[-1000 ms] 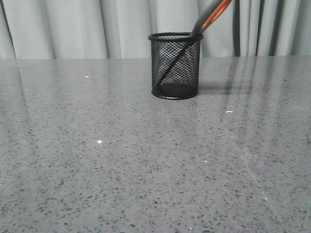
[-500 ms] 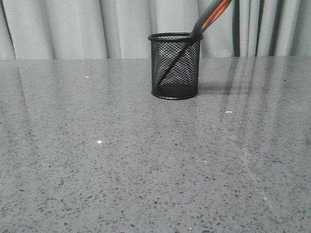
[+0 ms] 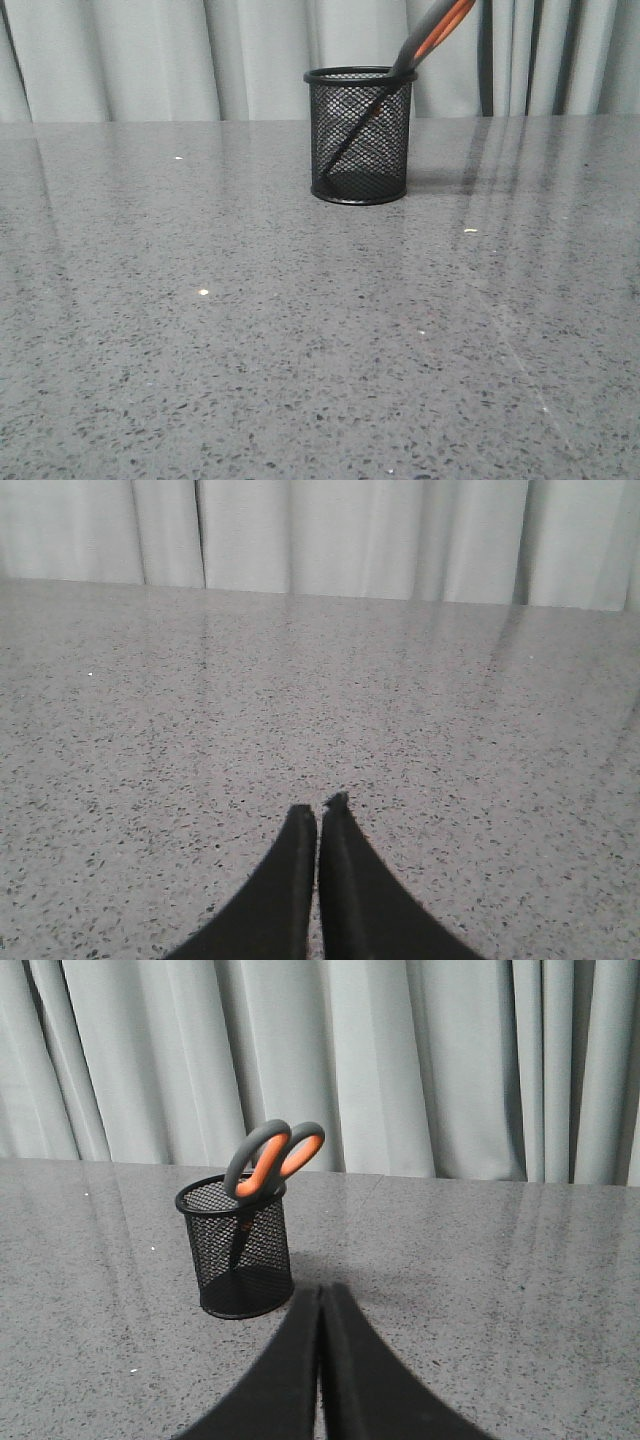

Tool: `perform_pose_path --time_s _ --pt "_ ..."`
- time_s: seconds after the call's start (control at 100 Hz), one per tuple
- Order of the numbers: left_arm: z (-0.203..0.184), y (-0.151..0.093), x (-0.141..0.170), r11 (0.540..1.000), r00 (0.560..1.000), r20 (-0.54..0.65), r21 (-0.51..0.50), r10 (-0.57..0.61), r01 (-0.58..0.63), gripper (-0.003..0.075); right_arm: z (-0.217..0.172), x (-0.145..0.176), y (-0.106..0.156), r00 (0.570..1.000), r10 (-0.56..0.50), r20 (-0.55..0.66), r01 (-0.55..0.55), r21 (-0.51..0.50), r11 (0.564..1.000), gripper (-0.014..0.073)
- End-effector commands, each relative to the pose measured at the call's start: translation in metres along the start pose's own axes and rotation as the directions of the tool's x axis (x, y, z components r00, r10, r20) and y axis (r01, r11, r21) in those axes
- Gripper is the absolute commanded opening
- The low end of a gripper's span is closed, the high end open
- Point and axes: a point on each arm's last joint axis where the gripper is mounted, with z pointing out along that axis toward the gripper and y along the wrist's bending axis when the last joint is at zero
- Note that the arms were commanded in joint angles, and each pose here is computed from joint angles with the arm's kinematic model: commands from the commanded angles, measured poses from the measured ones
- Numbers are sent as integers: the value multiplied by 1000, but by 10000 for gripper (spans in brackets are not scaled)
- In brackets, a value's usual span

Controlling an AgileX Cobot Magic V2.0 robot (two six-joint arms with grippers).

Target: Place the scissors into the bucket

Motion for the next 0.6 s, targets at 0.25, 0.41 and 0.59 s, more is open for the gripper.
perform_pose_path --time_s 0.25,0.41,0.59 --pt "0 1 5 1000 998 67 1 -20 20 -20 0 -16 -1 995 -7 100 6 16 1000 -45" --pt "0 1 5 1000 998 67 1 -20 20 -20 0 -12 -2 994 -48 96 45 32 998 -45" --pt "0 1 5 1000 998 67 1 -20 20 -20 1 19 -13 998 -5 58 -5 169 986 -45"
